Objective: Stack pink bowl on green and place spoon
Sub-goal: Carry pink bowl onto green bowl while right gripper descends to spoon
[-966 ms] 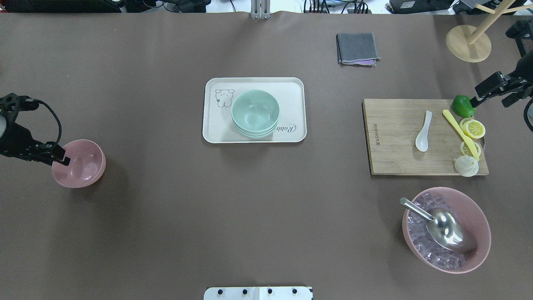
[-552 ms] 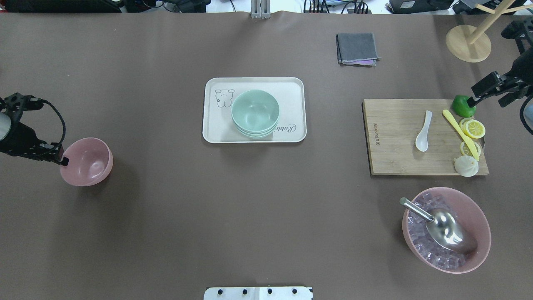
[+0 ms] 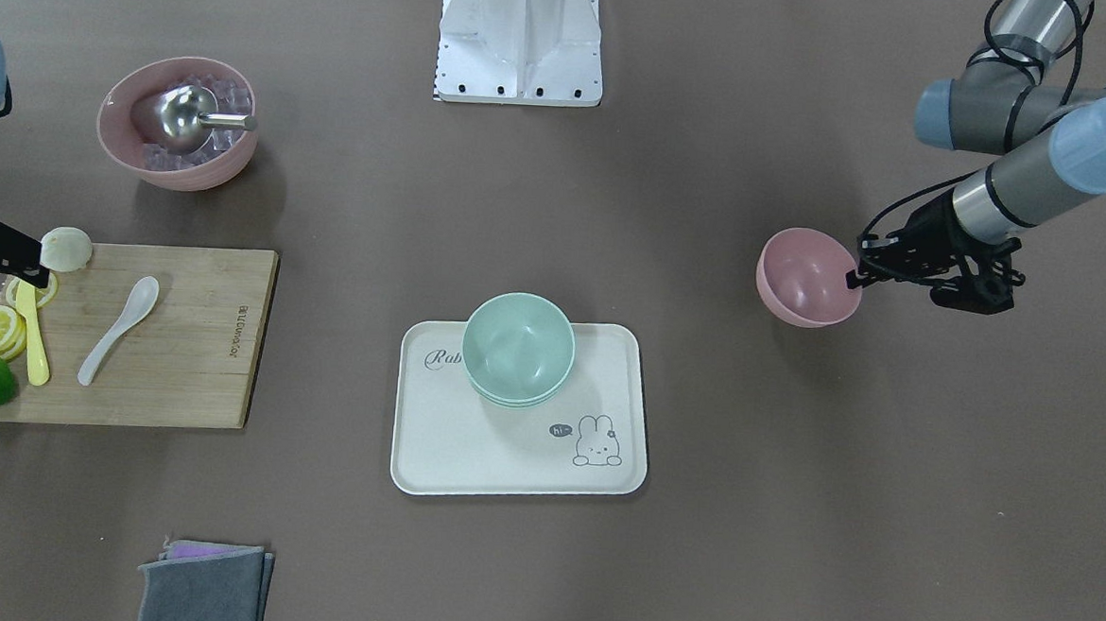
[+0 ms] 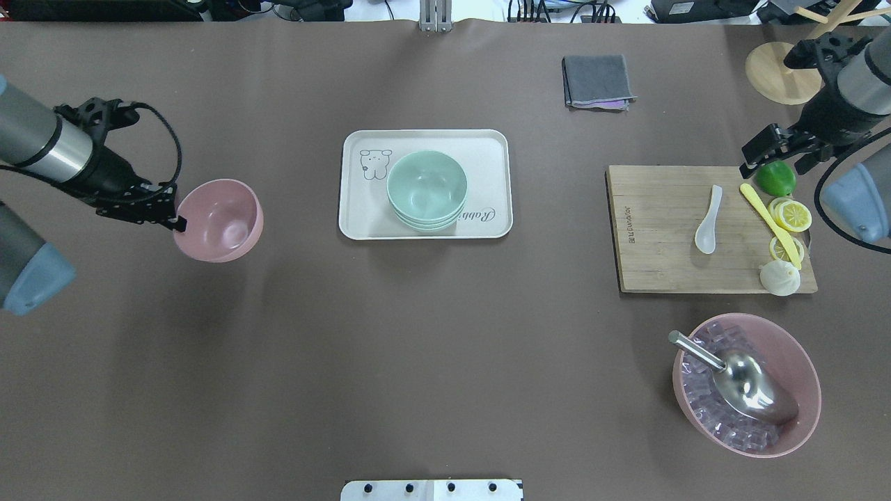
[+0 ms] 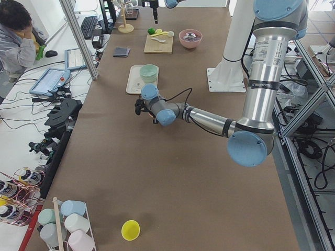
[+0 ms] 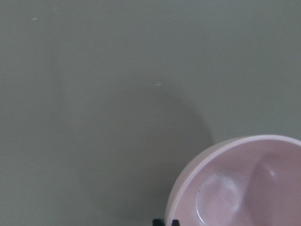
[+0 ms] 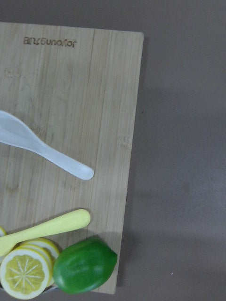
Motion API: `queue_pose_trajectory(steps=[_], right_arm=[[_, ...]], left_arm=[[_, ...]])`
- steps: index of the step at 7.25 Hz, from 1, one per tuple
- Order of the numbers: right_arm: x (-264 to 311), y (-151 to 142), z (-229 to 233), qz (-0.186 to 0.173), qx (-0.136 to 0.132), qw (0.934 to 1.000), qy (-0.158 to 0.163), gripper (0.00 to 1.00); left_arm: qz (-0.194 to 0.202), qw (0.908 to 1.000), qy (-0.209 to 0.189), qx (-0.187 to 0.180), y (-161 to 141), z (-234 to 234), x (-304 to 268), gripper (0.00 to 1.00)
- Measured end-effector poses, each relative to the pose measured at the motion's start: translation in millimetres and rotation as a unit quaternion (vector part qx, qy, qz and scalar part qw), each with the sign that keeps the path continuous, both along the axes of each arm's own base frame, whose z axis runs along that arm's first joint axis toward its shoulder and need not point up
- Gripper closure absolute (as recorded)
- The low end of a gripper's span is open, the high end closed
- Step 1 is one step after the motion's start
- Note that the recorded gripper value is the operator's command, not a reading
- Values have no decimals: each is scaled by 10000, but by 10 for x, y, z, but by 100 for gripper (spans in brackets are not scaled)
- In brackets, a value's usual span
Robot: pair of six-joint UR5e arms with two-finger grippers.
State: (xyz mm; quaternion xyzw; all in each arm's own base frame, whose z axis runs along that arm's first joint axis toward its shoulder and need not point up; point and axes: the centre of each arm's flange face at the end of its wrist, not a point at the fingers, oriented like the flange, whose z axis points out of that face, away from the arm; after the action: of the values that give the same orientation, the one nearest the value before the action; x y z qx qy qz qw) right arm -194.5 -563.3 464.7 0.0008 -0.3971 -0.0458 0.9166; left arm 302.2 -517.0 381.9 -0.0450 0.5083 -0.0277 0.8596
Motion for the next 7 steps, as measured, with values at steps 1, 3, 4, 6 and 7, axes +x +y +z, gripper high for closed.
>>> queue_pose_trajectory(steps=[1,3,4,6,7], right_arm=[[-191,-20,108,203,-103,9997,-22,0],[-356,-10,405,435,-299,9986,-50,0],[-424,17,478,487,-404,9980,-29,0],[-588,73,579,610,-720,9955,37,1],[-696,103,584,709,-921,9932,60,3]], left_arm=[[-134,9993,-32,-357,-145,-638,224,100],[-333,9986,-39,-405,-145,-1581,606,100],[-385,9987,-32,-341,-83,-1914,903,100],[-534,9982,-74,-243,-148,-2305,1370,100],[-600,9980,-80,-184,-210,-2333,1520,100]])
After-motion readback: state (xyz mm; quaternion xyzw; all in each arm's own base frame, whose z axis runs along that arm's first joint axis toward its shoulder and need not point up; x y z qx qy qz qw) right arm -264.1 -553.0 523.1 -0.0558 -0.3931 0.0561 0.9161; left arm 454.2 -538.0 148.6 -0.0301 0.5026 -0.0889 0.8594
